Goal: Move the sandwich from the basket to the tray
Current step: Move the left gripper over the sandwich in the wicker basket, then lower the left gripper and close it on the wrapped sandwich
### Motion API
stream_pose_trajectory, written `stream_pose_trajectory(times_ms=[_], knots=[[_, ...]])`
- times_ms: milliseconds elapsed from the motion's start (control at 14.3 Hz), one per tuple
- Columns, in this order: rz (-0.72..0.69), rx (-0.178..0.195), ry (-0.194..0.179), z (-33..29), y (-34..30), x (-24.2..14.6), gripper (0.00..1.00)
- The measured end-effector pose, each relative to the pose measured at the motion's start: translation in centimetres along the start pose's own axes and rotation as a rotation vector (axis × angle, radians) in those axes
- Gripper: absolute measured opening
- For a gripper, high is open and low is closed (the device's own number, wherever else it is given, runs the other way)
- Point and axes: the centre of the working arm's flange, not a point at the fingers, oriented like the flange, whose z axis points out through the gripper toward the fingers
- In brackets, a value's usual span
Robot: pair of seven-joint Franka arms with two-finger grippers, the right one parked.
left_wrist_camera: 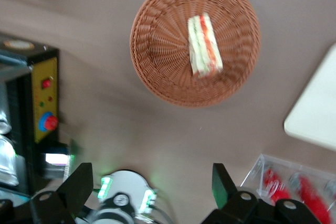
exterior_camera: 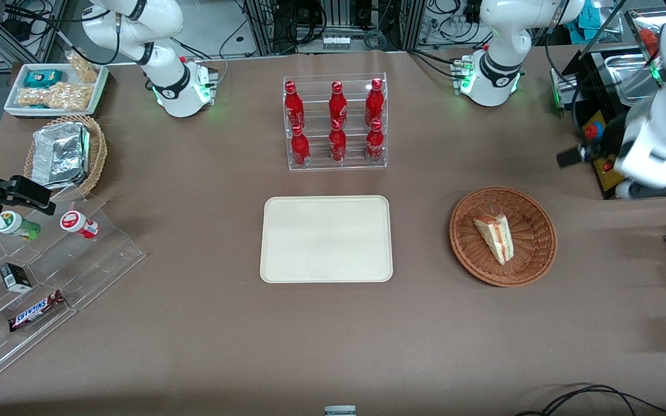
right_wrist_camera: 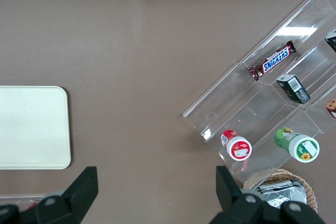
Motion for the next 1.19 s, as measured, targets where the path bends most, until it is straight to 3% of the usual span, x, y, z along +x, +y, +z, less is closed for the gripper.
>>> stream_pose_trajectory(times_ms=[209,349,698,907,1186], knots=[[-0.112,-0.013,-0.006,6.3,2.6,4.7,1.00],[-0.157,-0.035,0.023,10.6,3.6,6.2,1.00],[-0.215,-0.070,0.069,21.1,4.7,6.2,1.00],[-0.235,-0.092,0.099,24.1,5.5,5.4,1.00],[-0.245,-0.093,0.100,24.9,5.7,5.0,1.00]])
